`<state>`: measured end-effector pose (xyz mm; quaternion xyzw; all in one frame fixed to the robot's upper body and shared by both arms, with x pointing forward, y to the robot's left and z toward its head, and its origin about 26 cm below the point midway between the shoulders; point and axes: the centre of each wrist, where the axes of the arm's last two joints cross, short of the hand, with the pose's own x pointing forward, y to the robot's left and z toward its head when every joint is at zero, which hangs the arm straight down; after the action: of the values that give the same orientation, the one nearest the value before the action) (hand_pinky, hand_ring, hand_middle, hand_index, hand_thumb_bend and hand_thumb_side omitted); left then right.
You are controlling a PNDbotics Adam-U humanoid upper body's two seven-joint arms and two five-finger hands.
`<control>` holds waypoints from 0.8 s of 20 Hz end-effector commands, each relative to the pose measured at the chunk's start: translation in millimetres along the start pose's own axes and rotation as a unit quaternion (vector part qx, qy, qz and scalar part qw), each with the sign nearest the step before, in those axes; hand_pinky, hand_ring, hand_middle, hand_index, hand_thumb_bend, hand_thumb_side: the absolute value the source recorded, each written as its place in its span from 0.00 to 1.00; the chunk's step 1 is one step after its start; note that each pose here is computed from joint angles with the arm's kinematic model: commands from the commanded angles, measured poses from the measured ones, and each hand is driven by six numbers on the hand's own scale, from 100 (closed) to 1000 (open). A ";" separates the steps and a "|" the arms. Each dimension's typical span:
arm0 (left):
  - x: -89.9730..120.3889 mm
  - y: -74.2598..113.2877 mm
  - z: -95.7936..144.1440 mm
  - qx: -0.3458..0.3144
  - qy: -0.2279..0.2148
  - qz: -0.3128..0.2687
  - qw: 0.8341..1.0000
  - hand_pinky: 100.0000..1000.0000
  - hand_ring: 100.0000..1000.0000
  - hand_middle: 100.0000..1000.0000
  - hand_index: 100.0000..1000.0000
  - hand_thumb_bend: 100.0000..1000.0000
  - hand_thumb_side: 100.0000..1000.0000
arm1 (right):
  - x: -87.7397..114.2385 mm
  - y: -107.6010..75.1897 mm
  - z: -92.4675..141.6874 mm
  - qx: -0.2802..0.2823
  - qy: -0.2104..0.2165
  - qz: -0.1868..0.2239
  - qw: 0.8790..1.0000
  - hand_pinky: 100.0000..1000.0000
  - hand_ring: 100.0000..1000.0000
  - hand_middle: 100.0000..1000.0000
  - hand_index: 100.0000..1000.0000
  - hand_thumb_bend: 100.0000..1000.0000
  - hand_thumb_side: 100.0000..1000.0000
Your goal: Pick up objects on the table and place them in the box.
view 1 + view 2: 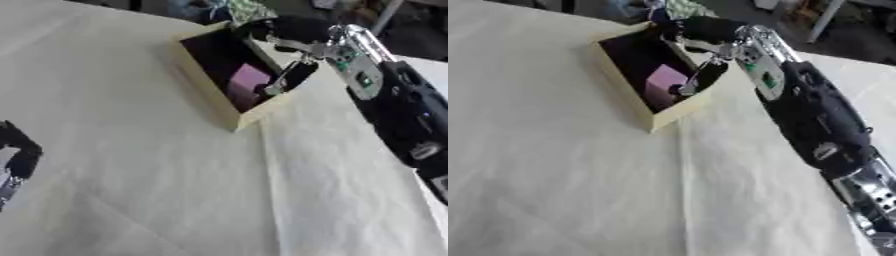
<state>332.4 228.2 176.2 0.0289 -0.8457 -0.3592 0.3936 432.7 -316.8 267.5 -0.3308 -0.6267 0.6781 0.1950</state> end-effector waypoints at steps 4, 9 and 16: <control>4.3 4.6 -0.1 0.003 -0.006 -0.010 1.000 0.62 0.50 0.39 0.50 0.26 0.58 | 0.7 -25.3 8.1 -0.025 -0.007 0.029 0.999 0.84 0.86 0.91 1.00 0.38 0.20; 2.7 7.1 3.0 0.009 -0.001 -0.013 1.000 0.62 0.50 0.39 0.50 0.26 0.58 | 7.4 -39.2 14.9 -0.042 -0.024 0.038 0.998 0.84 0.86 0.90 1.00 0.40 0.16; 0.2 9.3 7.0 0.018 0.006 -0.016 1.000 0.62 0.50 0.39 0.50 0.26 0.58 | 24.0 -51.9 28.5 -0.059 -0.052 0.042 0.996 0.84 0.86 0.89 0.99 0.39 0.12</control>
<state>330.9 234.1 171.8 0.0375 -0.8463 -0.3477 0.4019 397.9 -308.4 293.1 -0.3158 -0.6608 0.6681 0.1313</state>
